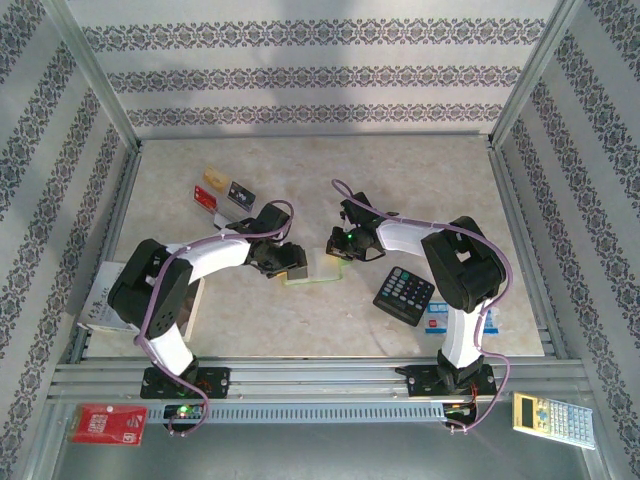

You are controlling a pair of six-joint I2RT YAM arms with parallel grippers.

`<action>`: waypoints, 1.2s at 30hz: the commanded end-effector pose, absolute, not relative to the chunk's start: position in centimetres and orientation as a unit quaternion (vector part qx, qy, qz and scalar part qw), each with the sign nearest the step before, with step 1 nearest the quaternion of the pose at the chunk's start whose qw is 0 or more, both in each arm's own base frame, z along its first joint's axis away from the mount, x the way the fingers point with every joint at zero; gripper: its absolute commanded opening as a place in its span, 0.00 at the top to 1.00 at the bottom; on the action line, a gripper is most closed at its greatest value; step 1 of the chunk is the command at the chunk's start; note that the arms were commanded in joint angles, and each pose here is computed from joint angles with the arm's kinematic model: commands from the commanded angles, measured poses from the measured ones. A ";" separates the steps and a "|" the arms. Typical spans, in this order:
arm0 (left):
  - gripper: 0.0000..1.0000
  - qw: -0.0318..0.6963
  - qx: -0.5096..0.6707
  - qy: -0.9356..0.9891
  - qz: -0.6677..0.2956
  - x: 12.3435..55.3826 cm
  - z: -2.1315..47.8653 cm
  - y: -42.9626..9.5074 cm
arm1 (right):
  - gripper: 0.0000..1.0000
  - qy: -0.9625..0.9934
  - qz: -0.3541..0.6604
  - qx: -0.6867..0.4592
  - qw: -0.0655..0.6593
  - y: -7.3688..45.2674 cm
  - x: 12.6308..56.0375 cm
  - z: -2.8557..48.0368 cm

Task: Take the credit cards out of the card holder

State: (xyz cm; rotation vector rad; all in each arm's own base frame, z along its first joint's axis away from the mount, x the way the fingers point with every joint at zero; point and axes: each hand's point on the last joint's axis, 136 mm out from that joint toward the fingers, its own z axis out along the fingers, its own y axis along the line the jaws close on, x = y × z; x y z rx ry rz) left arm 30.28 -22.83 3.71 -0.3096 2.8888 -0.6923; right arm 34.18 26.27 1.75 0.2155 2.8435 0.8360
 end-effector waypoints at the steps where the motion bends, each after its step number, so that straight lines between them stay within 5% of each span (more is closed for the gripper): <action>1: 0.47 0.071 -0.100 0.961 -0.247 30.8 3.5 -23.4 | 0.90 0.965 0.238 0.091 0.063 24.6 33.2 -0.9; 24: 0.67 0.090 -0.051 0.938 -0.330 31.4 7.1 -26.2 | 0.90 0.964 0.241 0.095 0.063 24.5 33.4 -1.0; 36: 0.61 0.090 -0.037 0.903 -0.419 33.2 8.9 -29.9 | 0.89 0.949 0.280 0.099 0.101 24.3 34.8 2.7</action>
